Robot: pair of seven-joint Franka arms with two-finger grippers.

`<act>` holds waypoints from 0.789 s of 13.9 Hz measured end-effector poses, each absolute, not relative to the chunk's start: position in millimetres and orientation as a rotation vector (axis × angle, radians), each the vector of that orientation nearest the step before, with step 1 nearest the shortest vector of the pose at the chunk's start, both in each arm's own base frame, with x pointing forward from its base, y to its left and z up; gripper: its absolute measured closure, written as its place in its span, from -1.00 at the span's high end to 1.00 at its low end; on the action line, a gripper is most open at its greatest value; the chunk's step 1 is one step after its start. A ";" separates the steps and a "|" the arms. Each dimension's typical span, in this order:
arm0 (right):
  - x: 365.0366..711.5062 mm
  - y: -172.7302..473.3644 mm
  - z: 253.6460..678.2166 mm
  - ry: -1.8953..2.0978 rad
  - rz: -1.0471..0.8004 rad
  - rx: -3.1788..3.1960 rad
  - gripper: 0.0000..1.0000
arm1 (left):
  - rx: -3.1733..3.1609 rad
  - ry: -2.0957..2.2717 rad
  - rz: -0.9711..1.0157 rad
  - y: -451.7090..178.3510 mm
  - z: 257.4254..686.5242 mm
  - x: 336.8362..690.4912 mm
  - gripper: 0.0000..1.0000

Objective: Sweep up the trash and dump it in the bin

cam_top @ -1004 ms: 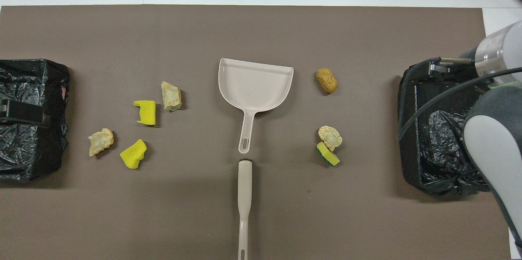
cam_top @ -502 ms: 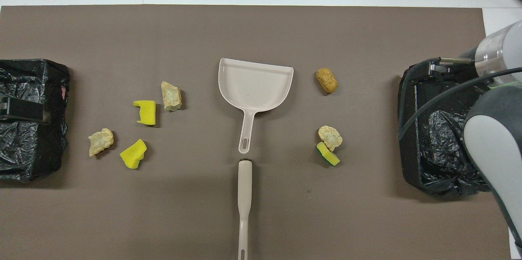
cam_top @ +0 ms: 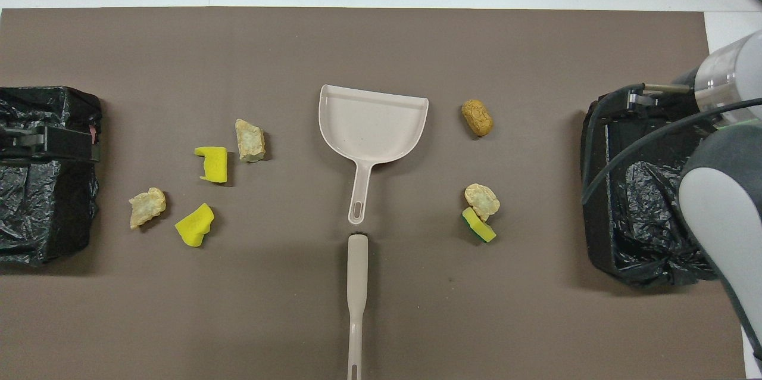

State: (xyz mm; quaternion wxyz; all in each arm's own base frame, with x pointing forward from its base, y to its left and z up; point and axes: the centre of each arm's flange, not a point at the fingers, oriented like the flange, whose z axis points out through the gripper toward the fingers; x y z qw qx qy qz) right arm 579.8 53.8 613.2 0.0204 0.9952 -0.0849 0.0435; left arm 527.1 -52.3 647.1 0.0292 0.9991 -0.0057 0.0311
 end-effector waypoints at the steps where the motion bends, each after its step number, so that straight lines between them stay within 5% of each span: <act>1: 580.1 50.2 613.2 -0.273 0.135 3.085 1.00 | 3.081 -0.022 0.103 -55.1 645.7 528.7 1.00; 6: 590.9 48.4 615.9 -0.279 0.269 3.094 1.00 | 3.074 0.015 0.064 -119.2 622.6 532.1 1.00; 11: 610.2 100.9 574.1 -0.383 0.269 3.119 1.00 | 3.101 0.060 -0.071 -205.3 582.4 495.5 1.00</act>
